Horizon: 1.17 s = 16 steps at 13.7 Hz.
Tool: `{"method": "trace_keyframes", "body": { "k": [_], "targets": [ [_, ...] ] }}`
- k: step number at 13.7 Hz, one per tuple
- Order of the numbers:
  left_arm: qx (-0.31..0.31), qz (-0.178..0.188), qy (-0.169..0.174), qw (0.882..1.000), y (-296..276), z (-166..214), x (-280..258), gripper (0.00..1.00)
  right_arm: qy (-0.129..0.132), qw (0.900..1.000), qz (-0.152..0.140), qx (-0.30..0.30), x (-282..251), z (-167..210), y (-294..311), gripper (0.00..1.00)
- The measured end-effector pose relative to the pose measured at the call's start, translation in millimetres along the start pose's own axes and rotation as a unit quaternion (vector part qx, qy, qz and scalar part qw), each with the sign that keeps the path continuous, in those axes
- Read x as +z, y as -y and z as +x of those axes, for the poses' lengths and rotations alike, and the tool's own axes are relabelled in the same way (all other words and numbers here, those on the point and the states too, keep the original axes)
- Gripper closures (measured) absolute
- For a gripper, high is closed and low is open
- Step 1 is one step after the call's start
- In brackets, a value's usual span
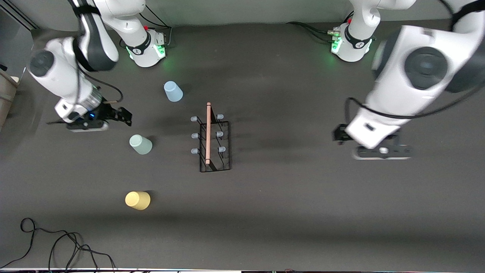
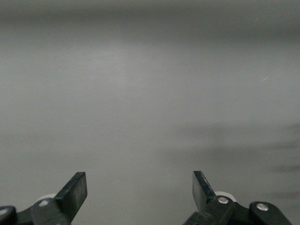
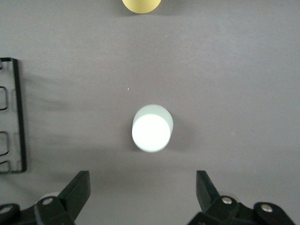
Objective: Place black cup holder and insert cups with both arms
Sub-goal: 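Grasp the pale green cup with the right gripper while the left withdraws, then carry the pale green cup with the right gripper to the rack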
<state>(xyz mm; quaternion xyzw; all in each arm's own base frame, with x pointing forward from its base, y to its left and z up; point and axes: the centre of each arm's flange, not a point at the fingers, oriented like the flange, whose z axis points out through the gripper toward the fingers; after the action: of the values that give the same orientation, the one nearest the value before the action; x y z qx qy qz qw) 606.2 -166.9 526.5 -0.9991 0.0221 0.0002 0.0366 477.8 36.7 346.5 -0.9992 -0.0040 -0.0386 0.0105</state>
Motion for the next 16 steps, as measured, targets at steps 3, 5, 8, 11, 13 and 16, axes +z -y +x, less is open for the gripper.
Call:
{"method": "trace_keyframes", "body": {
  "k": [3,5,8,11,13,16],
  "targets": [
    [0.019,-0.024,0.019,0.999,85.0,-9.5,10.3,0.0,-0.014,1.0,0.0,-0.002,54.9,10.1,0.0,0.0],
    [0.028,-0.039,0.016,0.999,139.5,-19.9,2.3,0.0,-0.015,1.0,-0.001,-0.009,88.0,11.5,-0.9,0.0],
    [0.022,-0.045,0.005,0.999,180.1,-36.4,-13.5,0.0,-0.001,1.0,-0.002,-0.012,120.5,8.1,-2.0,0.0],
    [0.029,-0.045,0.006,0.999,172.8,-39.6,-13.7,0.0,0.006,1.0,-0.003,-0.014,128.0,6.7,-2.2,0.05],
    [0.034,-0.045,0.009,0.998,166.9,-39.8,-11.5,0.0,0.007,1.0,-0.003,-0.016,127.1,8.0,-2.1,0.12],
    [0.036,-0.045,0.009,0.998,165.2,-39.9,-11.3,0.0,0.011,1.0,-0.003,-0.016,117.3,13.0,-1.8,0.34]
  ]
}}
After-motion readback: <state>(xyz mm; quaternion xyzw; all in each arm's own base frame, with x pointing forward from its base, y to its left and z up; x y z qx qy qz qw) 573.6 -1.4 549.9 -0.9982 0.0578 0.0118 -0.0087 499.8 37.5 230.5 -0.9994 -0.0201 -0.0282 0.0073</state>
